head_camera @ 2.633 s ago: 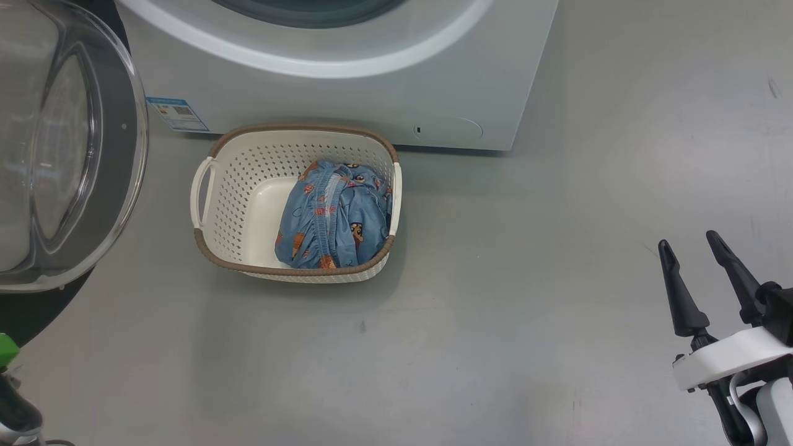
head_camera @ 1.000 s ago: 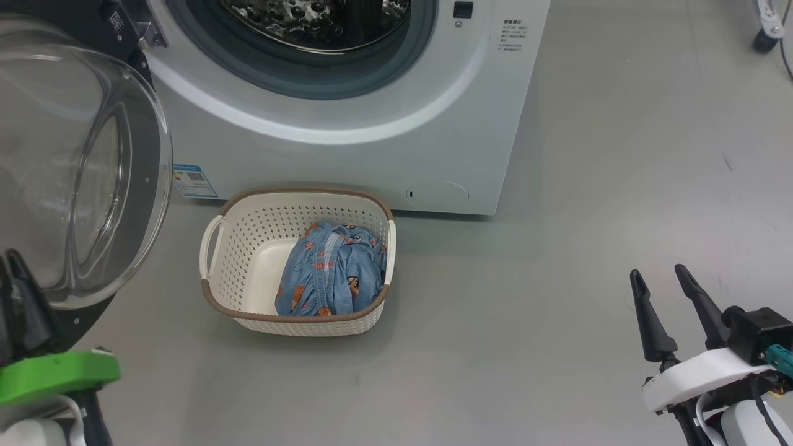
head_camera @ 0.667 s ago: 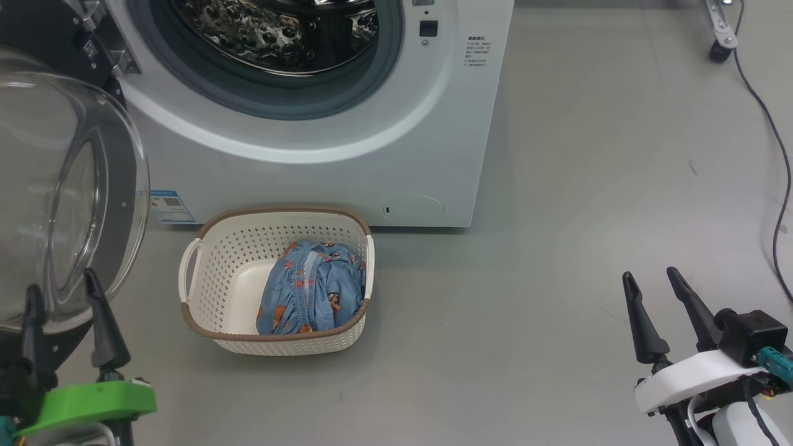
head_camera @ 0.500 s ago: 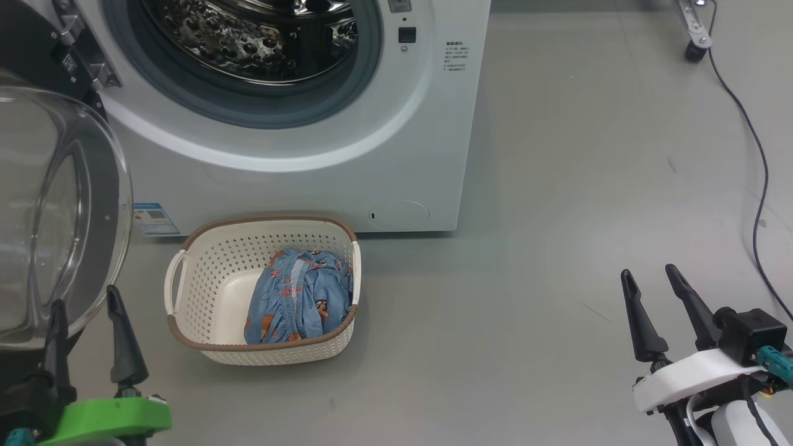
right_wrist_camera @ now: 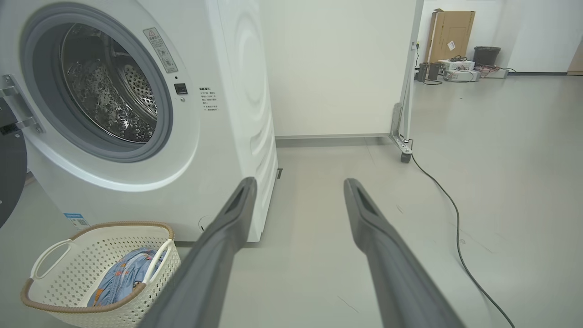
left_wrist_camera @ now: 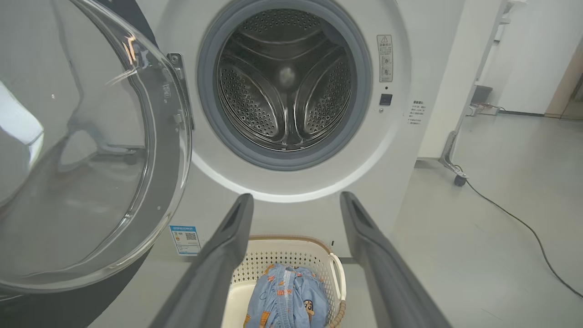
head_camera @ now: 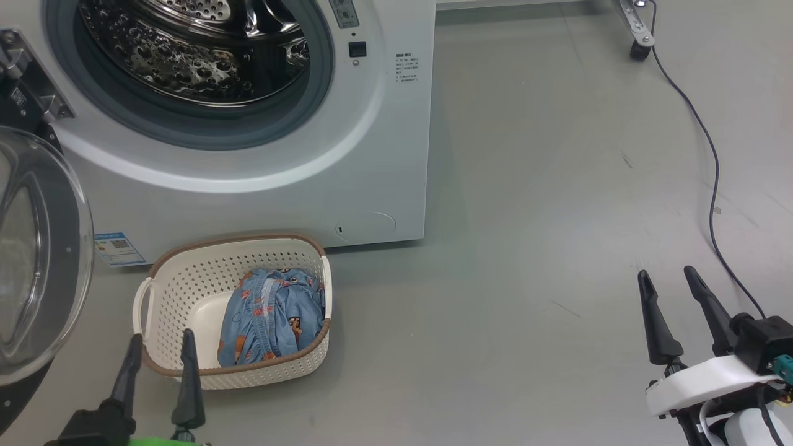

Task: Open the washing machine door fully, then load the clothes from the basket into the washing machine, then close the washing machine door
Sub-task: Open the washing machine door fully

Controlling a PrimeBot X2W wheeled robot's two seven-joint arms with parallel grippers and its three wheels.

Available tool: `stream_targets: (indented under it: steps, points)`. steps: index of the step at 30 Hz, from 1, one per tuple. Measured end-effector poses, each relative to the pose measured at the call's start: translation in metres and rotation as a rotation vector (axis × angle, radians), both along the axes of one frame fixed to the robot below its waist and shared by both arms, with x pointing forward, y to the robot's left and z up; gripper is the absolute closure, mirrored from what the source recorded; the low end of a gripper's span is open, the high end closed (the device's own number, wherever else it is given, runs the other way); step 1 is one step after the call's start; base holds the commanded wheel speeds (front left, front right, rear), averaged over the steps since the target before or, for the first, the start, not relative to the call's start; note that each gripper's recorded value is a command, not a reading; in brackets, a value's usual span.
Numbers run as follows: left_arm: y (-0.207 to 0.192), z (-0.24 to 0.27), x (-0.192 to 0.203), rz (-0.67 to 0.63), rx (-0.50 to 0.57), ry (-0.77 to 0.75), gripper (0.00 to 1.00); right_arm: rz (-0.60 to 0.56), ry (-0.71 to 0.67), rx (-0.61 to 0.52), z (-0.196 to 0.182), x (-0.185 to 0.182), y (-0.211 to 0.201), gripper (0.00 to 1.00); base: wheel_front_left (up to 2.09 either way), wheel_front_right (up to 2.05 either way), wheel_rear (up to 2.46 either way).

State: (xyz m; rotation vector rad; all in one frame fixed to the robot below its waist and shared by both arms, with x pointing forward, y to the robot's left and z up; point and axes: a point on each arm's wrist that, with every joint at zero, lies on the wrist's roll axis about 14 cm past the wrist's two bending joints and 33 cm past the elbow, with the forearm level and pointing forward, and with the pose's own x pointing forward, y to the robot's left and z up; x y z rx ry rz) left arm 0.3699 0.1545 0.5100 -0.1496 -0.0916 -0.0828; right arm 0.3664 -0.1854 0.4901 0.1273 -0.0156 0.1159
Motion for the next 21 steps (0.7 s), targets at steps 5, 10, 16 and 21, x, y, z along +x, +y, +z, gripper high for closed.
stream_targets:
  steps: [5, 10, 16, 21]
  points:
    - [-0.006, -0.010, -0.005, -0.016, 0.027, 0.031, 0.00, -0.010, -0.012, -0.006, 0.004, -0.004, -0.003, 0.00, 0.00, 0.00, 0.00]
    - [-0.010, -0.016, -0.009, -0.019, 0.025, 0.051, 0.00, -0.012, -0.016, -0.014, 0.004, -0.008, -0.002, 0.00, 0.00, 0.00, 0.00]
    - [-0.012, -0.014, -0.009, -0.017, 0.022, 0.046, 0.00, -0.016, -0.026, -0.008, 0.008, -0.009, -0.001, 0.00, 0.00, 0.00, 0.00]
    - [-0.013, -0.013, -0.009, -0.014, 0.023, 0.042, 0.00, -0.013, -0.017, -0.008, 0.005, -0.010, 0.001, 0.00, 0.00, 0.00, 0.00]
